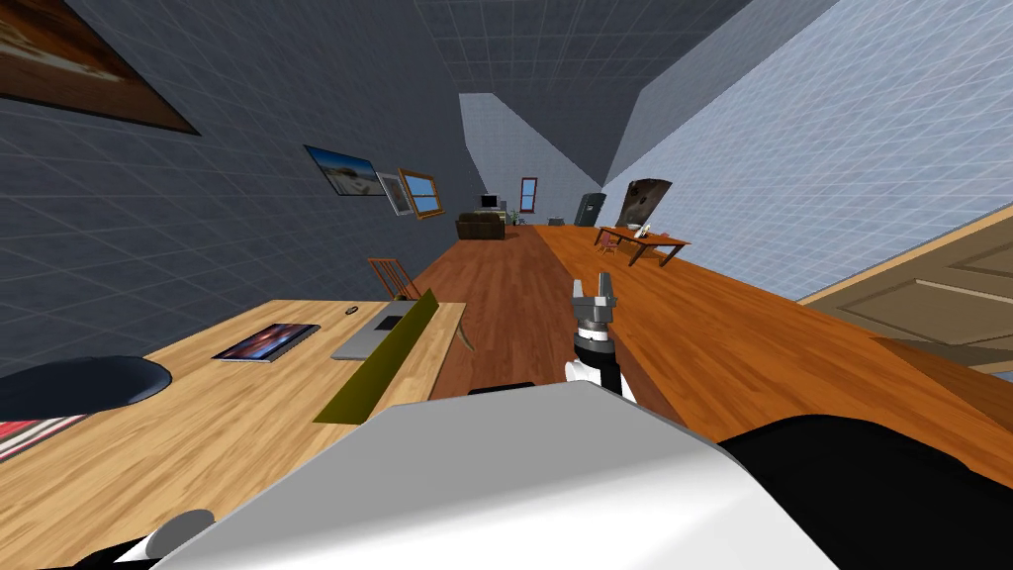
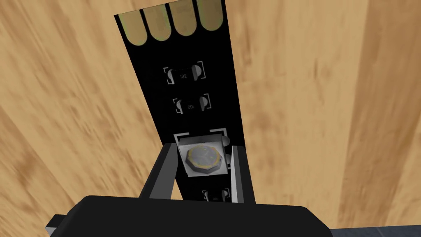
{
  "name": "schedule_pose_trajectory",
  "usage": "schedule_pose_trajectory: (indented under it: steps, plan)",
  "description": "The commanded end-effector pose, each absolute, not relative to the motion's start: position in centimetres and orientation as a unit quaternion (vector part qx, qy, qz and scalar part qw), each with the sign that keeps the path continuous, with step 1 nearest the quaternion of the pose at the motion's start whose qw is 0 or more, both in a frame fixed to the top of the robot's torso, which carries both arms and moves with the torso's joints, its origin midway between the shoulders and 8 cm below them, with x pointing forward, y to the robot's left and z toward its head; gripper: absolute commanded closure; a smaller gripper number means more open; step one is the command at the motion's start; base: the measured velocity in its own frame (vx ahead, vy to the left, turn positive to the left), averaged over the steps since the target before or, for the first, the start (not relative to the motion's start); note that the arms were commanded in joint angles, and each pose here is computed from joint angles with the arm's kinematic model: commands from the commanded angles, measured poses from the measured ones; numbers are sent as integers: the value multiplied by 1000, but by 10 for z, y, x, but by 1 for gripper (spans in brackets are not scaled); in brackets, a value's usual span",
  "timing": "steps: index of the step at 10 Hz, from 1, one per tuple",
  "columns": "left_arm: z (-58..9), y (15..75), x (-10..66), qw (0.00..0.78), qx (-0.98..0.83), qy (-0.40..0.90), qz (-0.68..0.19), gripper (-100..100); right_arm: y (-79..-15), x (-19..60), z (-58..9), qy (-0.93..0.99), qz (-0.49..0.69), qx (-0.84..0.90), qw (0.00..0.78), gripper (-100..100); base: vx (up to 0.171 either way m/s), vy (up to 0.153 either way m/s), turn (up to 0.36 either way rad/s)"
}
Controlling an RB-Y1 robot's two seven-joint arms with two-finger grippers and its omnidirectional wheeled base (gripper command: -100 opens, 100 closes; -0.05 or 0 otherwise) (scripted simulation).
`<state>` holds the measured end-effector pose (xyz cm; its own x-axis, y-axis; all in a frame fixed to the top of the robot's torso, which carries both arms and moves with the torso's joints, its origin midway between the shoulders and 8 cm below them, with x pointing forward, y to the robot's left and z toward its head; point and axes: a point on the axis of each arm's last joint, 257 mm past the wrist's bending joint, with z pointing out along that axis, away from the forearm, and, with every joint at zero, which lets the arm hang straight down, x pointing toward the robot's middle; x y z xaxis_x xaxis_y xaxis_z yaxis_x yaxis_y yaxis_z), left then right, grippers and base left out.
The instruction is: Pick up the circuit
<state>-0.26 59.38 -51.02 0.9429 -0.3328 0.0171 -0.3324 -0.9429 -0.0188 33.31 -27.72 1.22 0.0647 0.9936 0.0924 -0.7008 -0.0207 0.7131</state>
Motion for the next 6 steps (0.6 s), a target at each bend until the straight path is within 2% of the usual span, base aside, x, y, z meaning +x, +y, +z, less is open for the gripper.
schedule_pose_trajectory:
  steps: [1, 2, 3, 5, 6]
  plan:
    - [-510, 594, -3, 8, -986, 169, -10, 100, -277, 333, 12, 234, 642, 312, 659, 0, 0, 0, 0]
    - [-510, 594, -3, 8, -986, 169, -10, 0, -277, 333, 12, 234, 642, 312, 659, 0, 0, 0, 0]
    - [-500, 603, -2, 10, -986, 169, -10, 100, -277, 333, 12, 234, 642, 312, 659, 0, -10, -29, -3]
    - [-498, 604, -1, 10, -986, 169, -10, 100, -277, 333, 12, 234, 642, 312, 659, 0, -12, -36, 2]
    - [-497, 604, -1, 10, -986, 169, -10, 0, -277, 333, 12, 234, 642, 312, 659, 0, 0, 0, 0]
